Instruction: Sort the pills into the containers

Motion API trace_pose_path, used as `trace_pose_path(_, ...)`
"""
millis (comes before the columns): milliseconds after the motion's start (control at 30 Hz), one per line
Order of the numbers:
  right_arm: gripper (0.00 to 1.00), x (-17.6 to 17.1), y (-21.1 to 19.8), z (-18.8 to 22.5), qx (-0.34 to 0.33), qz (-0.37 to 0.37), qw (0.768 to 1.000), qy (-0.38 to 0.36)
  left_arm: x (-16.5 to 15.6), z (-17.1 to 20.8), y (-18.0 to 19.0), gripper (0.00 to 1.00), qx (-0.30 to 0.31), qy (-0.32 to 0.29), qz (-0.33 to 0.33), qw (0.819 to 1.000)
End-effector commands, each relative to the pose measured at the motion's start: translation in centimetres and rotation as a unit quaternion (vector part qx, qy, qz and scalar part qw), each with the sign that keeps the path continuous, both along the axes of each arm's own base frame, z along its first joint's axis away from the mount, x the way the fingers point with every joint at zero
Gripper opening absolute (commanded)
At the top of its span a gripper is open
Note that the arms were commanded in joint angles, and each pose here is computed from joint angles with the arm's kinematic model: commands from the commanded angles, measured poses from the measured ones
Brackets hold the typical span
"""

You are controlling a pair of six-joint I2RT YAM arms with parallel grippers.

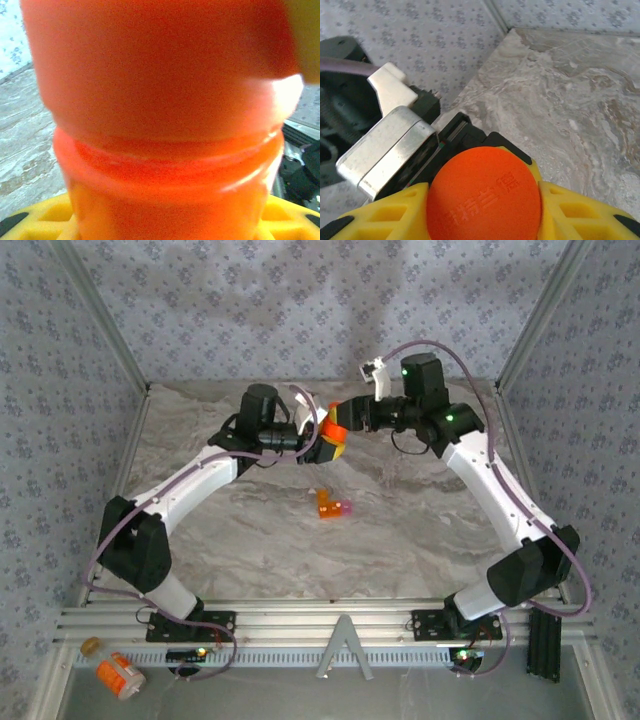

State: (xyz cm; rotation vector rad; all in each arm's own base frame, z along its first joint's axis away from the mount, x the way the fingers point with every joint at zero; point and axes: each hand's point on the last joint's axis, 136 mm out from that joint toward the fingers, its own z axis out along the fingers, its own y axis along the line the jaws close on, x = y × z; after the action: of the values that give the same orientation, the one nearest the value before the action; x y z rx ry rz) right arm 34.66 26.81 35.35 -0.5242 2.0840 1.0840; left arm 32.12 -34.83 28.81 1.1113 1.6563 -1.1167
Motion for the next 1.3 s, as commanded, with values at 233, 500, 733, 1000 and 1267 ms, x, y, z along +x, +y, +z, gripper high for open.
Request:
trace_pose_path(233,0.45,1.6,0.3,-3.2,0.011,-0.075,0.994,0.084,0.6,3.5,-1.5,0.0,-0.049,-0.089,0.051,0.994)
trace_pose_path(500,0.8,1.4,-1.9,-0.3,0.041,-0.068,0.996,0.051,2.3,2.8,-0.6,0.0,-0.055,-0.073,0.083,0.992)
trace_pose_path(733,0.89,-0.2,-4.9,3.9,0.065,-0.031,0.997,-0.026,2.5,3.3,0.6,0.0,-0.075,-0.055,0.045,0.995)
trace_pose_path(1000,0.83,-0.6,-4.2,5.6,0.038,0.053,0.994,-0.089,0.2,3.6,0.3,0.0,-0.068,-0.013,-0.059,0.996)
trace_pose_path(1267,0.81,0.2,-2.1,5.3,0.01,0.076,0.993,-0.086,-0.2,3.4,0.0,0.0,-0.067,-0.001,-0.077,0.995)
